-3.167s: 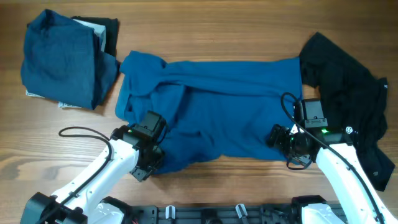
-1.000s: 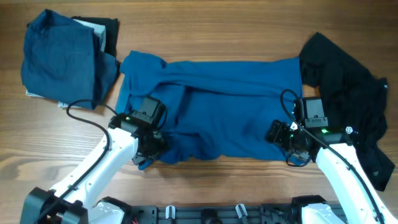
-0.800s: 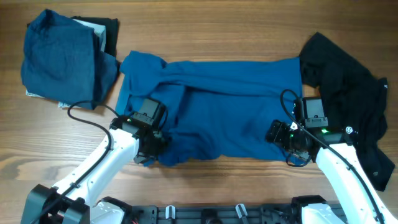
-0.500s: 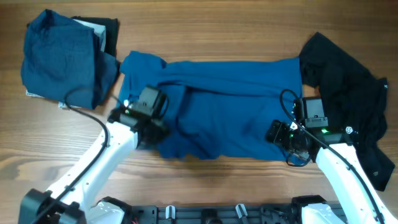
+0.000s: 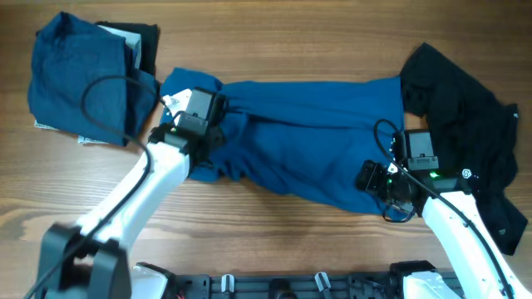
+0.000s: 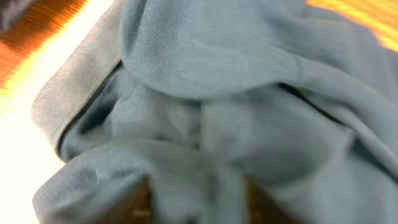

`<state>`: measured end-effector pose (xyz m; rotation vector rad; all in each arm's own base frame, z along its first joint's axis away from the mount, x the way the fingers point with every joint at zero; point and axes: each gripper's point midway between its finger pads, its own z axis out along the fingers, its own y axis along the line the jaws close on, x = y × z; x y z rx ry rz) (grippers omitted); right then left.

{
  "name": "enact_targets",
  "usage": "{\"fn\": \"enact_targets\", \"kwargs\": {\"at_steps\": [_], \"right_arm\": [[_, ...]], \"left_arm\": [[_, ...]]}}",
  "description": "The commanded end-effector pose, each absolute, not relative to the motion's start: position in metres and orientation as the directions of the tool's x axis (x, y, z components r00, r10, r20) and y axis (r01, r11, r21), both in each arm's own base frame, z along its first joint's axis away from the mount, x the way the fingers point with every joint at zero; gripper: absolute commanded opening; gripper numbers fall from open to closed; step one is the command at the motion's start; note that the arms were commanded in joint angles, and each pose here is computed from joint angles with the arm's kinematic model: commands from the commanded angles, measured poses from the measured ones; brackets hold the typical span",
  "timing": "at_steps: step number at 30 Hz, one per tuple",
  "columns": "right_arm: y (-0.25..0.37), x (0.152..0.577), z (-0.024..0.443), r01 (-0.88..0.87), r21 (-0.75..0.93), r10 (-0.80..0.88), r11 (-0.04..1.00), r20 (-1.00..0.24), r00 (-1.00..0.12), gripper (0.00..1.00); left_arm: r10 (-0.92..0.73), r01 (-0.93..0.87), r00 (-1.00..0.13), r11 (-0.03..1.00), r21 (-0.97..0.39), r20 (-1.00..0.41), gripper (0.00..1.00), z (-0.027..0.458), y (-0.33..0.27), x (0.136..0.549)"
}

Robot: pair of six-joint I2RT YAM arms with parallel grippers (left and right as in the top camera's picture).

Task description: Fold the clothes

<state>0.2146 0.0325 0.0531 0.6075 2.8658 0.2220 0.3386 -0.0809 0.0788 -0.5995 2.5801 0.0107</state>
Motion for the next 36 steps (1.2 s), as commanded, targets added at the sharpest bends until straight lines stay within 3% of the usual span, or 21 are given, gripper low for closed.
{"fn": "enact_targets", "kwargs": {"at_steps": [1,5,10,13,16,19,23,32,36], "right_arm": [[0.032,0.214,0.052,0.369,0.177,0.398,0.912,-0.168,-0.902,0.89],[0.032,0.213,0.052,0.370,0.176,0.398,0.912,-0.166,-0.902,0.89],[0.032,0.214,0.052,0.369,0.177,0.398,0.912,-0.168,-0.902,0.89],[0.032,0.213,0.052,0.369,0.176,0.397,0.913,-0.166,-0.903,0.89],[0.032,0.214,0.052,0.369,0.176,0.397,0.913,-0.167,-0.902,0.89],[0.032,0.216,0.053,0.362,0.179,0.391,0.915,-0.176,-0.903,0.89],[0.032,0.216,0.053,0.342,0.176,0.372,0.923,-0.182,-0.910,0.90],[0.033,0.217,0.053,0.319,0.173,0.349,0.932,-0.188,-0.918,0.91],[0.032,0.217,0.053,0.320,0.173,0.350,0.932,-0.188,-0.918,0.91]], "left_arm": [[-0.369,-0.409,-0.798,0.912,-0.022,-0.476,1.00,0.068,-0.068,0.346],[-0.345,-0.388,-0.803,0.922,-0.013,-0.485,1.00,0.085,-0.064,0.346],[-0.352,-0.377,-0.773,0.924,-0.064,-0.528,1.00,0.143,-0.065,0.340],[-0.368,-0.366,-0.760,0.923,-0.115,-0.535,1.00,0.179,-0.069,0.313],[-0.447,-0.438,-0.747,0.888,-0.140,-0.492,1.00,0.183,-0.065,0.284],[-0.471,-0.450,-0.787,0.880,-0.151,-0.399,0.99,0.173,-0.076,0.260],[-0.442,-0.425,-0.828,0.896,-0.126,-0.344,0.91,0.149,-0.089,0.246],[-0.425,-0.446,-0.873,0.894,0.039,-0.238,0.95,0.075,-0.087,0.203],[-0.405,-0.424,-0.879,0.905,0.022,-0.251,0.97,0.064,-0.092,0.207]]}}
